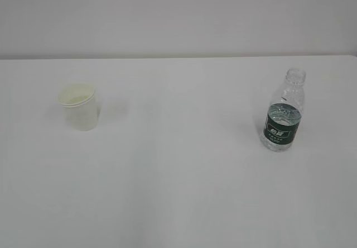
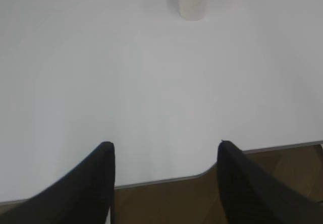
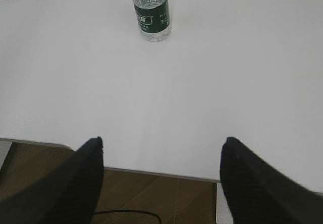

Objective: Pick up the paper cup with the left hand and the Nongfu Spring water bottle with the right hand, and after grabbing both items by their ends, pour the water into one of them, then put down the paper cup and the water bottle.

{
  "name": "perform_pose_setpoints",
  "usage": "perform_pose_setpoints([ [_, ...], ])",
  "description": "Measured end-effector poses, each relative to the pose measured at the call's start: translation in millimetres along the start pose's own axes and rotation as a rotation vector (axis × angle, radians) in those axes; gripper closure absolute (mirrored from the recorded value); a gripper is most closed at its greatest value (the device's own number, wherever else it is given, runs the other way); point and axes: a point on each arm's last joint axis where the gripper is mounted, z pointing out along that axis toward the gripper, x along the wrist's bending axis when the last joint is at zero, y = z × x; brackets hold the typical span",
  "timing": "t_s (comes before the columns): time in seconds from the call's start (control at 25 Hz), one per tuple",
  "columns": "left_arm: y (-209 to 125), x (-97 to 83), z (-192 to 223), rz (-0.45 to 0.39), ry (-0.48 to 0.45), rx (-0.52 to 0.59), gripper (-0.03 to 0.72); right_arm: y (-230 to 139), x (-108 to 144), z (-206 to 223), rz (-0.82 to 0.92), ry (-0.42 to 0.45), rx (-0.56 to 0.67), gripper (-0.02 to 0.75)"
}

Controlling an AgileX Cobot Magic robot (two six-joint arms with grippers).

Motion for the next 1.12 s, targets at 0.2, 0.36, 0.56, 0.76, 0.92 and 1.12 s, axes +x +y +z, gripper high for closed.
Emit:
perform_pose_setpoints([
  [0.2, 1, -0.2, 6, 0.001, -0.001, -0.024, 0.236, 0, 0, 8, 0.0, 0.0, -0.017, 0.2],
  [0.36, 3, -0.4, 7, 0.001, -0.003, -0.054, 0.237, -4, 0, 17, 0.0, 0.0, -0.007, 0.201],
  [0.56, 4, -0.5, 12, 0.002, -0.004, -0.077, 0.237, -4, 0, 23, 0.0, 0.0, -0.028, 0.201],
  [0.76, 4, -0.6, 16, 0.002, -0.004, -0.087, 0.237, -4, -1, 24, -0.004, -0.009, -0.024, 0.201],
  [0.92, 4, -0.5, 16, 0.004, -0.003, -0.087, 0.237, -4, -1, 24, -0.004, -0.01, -0.024, 0.201],
  [1.12, 4, -0.5, 16, 0.004, -0.003, -0.087, 0.237, -4, -1, 24, -0.004, -0.01, -0.024, 0.201],
])
